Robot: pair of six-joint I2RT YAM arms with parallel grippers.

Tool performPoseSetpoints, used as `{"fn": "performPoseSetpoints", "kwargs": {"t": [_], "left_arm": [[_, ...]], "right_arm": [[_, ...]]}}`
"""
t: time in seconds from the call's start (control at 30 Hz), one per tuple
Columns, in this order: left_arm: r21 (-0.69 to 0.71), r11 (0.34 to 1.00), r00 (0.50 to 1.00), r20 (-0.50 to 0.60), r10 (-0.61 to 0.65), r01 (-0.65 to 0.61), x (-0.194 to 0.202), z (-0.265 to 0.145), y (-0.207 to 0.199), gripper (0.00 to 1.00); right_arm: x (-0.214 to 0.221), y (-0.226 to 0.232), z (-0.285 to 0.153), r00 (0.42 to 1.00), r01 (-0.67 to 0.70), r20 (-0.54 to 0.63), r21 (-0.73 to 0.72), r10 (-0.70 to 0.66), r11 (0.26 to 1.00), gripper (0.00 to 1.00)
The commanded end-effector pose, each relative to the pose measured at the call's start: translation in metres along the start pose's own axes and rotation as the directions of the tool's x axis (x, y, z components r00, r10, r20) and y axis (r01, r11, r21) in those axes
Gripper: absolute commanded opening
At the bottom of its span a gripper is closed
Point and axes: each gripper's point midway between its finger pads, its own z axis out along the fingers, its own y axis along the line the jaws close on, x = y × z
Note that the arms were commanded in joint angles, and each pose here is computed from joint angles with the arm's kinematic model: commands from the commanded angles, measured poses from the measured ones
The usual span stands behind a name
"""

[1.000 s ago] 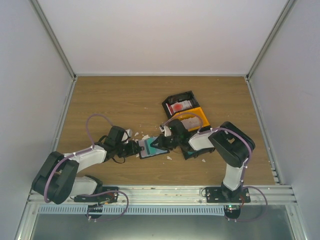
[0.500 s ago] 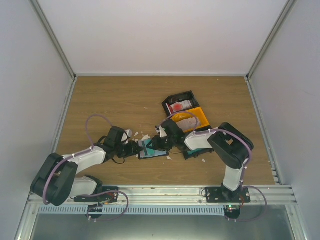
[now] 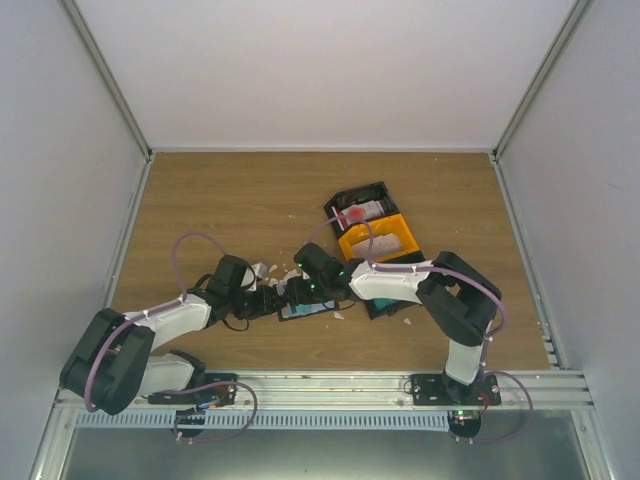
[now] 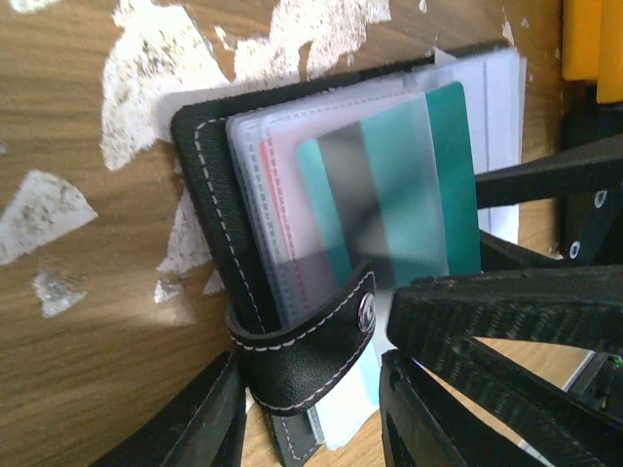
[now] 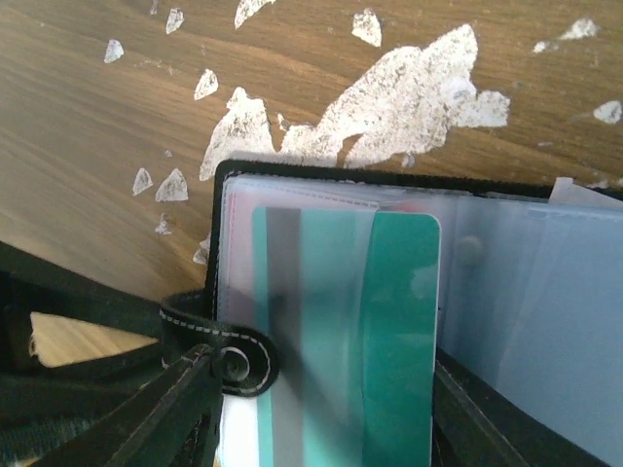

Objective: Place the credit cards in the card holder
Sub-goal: Insert the credit card into the card holder.

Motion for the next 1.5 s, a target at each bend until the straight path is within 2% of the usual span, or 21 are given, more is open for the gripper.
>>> {"fn": "performPoseSetpoints", "kwargs": {"t": [0.0, 0.13, 0.47, 0.67, 0.77, 0.97, 1.03, 1.1, 1.27, 1.47], "left_arm": [[0.086, 0.996, 0.999, -0.021, 0.039, -0.037, 0.006, 0.001, -0.014, 0.41], [0.096, 0.995, 0.999, -0.044, 0.030, -0.026, 0.012, 0.003, -0.012, 0.40], [0.081, 0.996, 0.999, 0.002, 0.045, -0.045, 0.004, -0.003, -0.013, 0.40], [0.078, 0.996, 0.999, -0.006, 0.039, -0.039, 0.005, -0.001, -0.011, 0.34], [0.084, 0.996, 0.999, -0.010, 0.039, -0.038, 0.006, 0.000, -0.012, 0.33], [0.089, 0.995, 0.999, -0.017, 0.040, -0.038, 0.006, 0.001, -0.013, 0.33], [0.088, 0.995, 0.999, -0.018, 0.039, -0.038, 0.006, 0.001, -0.013, 0.33], [0.089, 0.996, 0.999, -0.022, 0.035, -0.033, 0.007, 0.001, -0.013, 0.33], [0.095, 0.995, 0.999, -0.024, 0.038, -0.035, 0.007, 0.002, -0.013, 0.32], [0.110, 0.993, 0.998, -0.025, 0.051, -0.048, 0.005, 0.007, -0.015, 0.30]], "right_arm": [[0.018, -0.005, 0.012, 0.994, 0.093, -0.064, 0.125, -0.085, 0.988, 0.53], [0.017, -0.001, 0.016, 0.991, 0.123, -0.069, 0.134, -0.115, 0.983, 0.52], [0.003, -0.025, -0.009, 0.993, 0.110, 0.008, 0.295, -0.118, 0.949, 0.58], [0.004, -0.031, -0.007, 0.991, 0.131, -0.013, 0.341, -0.135, 0.931, 0.52], [0.005, -0.031, -0.008, 0.988, 0.150, -0.020, 0.366, -0.153, 0.918, 0.52], [0.004, -0.029, -0.016, 0.986, 0.151, 0.008, 0.379, -0.167, 0.913, 0.68], [0.003, -0.030, -0.017, 0.986, 0.150, 0.013, 0.384, -0.168, 0.911, 0.70], [0.005, -0.024, -0.015, 0.985, 0.163, 0.004, 0.349, -0.175, 0.923, 0.67], [0.010, -0.014, -0.008, 0.984, 0.177, -0.018, 0.282, -0.180, 0.943, 0.52], [0.006, 0.004, -0.011, 0.972, 0.227, 0.006, 0.202, -0.233, 0.953, 0.49]]}}
